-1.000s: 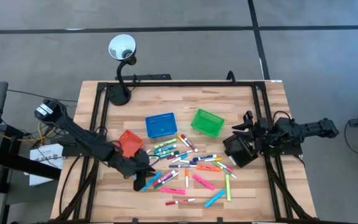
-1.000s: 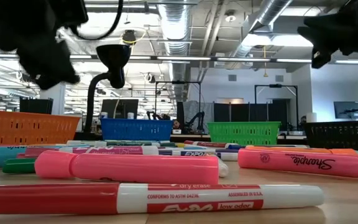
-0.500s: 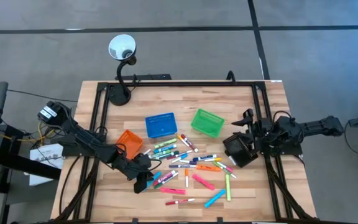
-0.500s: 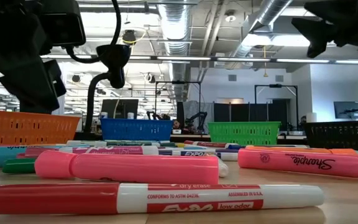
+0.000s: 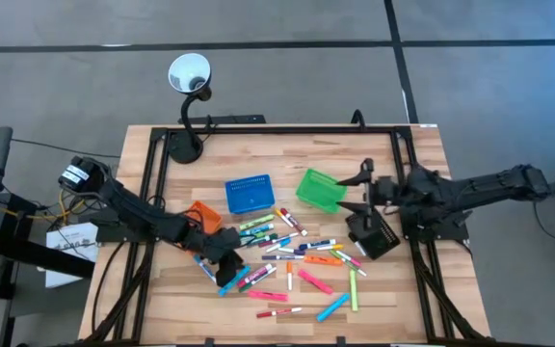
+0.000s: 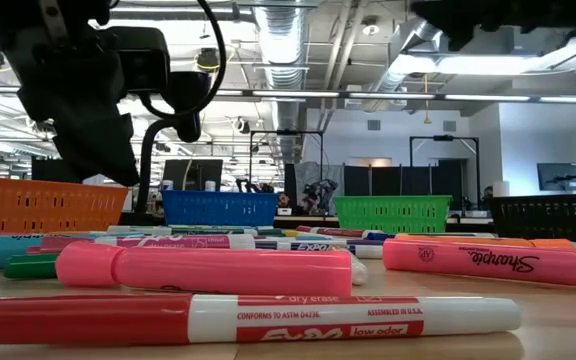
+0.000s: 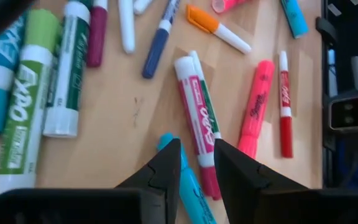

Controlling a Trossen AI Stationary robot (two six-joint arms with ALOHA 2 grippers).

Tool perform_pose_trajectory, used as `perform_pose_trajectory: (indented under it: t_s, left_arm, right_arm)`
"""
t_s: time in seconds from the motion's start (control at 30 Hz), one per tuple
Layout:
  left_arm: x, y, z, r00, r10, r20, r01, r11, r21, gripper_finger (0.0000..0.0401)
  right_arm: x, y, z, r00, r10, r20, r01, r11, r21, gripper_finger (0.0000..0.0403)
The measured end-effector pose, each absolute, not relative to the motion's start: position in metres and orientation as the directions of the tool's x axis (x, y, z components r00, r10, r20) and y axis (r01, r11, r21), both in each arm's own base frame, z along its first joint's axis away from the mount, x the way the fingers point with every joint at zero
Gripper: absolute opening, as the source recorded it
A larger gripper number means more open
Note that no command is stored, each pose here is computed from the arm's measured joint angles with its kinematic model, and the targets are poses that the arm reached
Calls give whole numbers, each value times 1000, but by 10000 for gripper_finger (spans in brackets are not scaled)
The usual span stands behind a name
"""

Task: Pick & Place Markers
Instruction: Put the left blue highlighter pen into the orange basket

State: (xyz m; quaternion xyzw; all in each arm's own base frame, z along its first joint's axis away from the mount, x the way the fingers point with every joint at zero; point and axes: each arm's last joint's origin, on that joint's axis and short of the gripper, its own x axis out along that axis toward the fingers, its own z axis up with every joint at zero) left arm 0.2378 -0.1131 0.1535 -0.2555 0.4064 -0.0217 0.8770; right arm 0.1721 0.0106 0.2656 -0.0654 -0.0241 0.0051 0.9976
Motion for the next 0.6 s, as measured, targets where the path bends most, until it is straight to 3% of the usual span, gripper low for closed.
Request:
perform_pose_trajectory:
  t_s: [0.3, 0.43, 0.6]
  left_arm:
    - [258, -93, 168, 697, -267, -665, -96, 885, -455, 168]
    - [268, -93, 188, 666, -281, -691, -60, 903, -425, 172]
    - [264, -102, 202, 556, -241, -796, -124, 922, -366, 166]
  right_arm:
    - [207, -3, 268, 995, -63, -77, 52, 989, -136, 227]
    - [214, -11, 268, 991, -101, -92, 84, 981, -176, 227]
    - [215, -20, 274, 987, -141, -75, 122, 968, -219, 226]
